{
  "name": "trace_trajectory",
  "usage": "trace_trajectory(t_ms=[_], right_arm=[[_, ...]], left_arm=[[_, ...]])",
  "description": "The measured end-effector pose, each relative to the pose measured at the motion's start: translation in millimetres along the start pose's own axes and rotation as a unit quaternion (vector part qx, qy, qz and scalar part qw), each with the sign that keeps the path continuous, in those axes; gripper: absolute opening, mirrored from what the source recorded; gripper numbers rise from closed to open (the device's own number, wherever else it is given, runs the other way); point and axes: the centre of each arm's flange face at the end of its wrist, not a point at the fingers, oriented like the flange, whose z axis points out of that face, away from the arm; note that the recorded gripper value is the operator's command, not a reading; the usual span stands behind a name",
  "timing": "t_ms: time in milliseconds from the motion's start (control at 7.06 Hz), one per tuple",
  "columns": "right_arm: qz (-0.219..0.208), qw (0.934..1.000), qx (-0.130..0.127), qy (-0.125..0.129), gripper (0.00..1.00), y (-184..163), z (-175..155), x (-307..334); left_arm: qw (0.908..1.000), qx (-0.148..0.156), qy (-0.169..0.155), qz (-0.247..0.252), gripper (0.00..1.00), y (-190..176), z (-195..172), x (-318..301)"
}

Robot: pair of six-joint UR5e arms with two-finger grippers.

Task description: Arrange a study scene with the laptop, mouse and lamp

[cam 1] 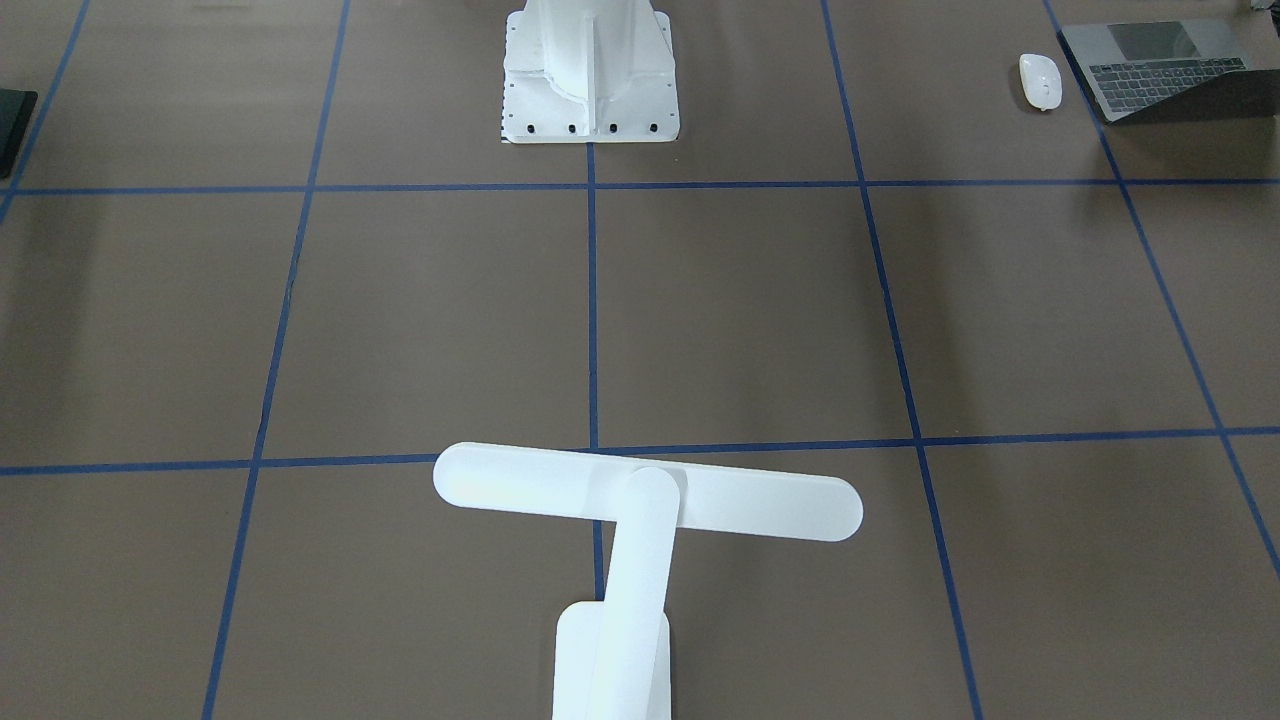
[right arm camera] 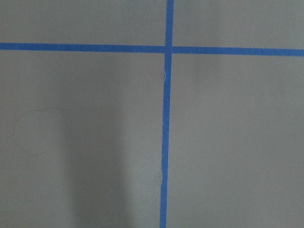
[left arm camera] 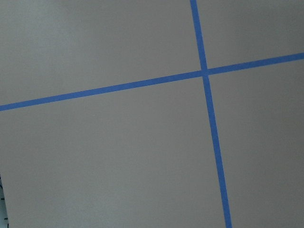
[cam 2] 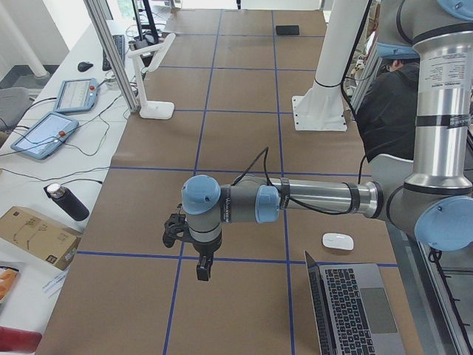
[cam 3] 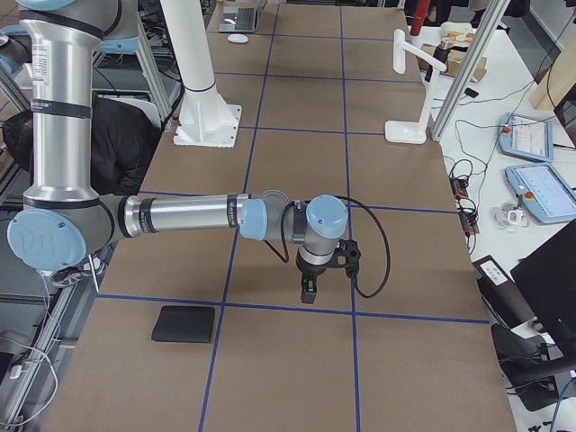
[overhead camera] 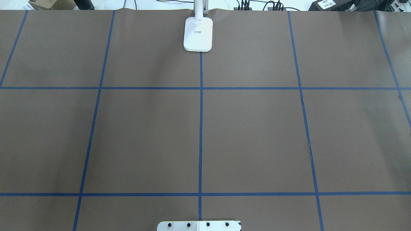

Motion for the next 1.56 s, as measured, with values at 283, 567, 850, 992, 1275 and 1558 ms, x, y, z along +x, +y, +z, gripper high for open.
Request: trace_trajectory(t_ms=[283, 567, 850, 992, 1275, 1558], right_arm=[[-0.004, 1.0000, 0.006, -0.003, 1.00, 2, -6, -6], [-0.006, 0.9999, 0.008, -0.005, 1.00, 1, -8, -9], [-0.007, 0.9999, 0.010, -0.005, 1.00, 1, -10, -11], [-0.007, 0.9999, 0.010, -0.005, 1.00, 2, -10, -11], [-0.005, 0.9997, 0.008, -0.021, 1.00, 5, -8, -12], [-0.004, 0.9994, 0.006, -0.035, 1.00, 6, -6, -13]], left_arm=[[0.9943, -0.018, 0.008, -0.104, 1.00, 27, -22, -34], [0.9727, -0.032, 0.010, -0.229, 1.00, 73, -44, -23], [0.9219, -0.051, 0.004, -0.384, 1.00, 112, -62, 4], [0.8878, -0.067, 0.000, -0.455, 1.00, 129, -56, 5], [0.8180, -0.104, -0.013, -0.566, 1.00, 159, -24, -10], [0.7812, -0.137, -0.021, -0.609, 1.00, 176, 8, -31]])
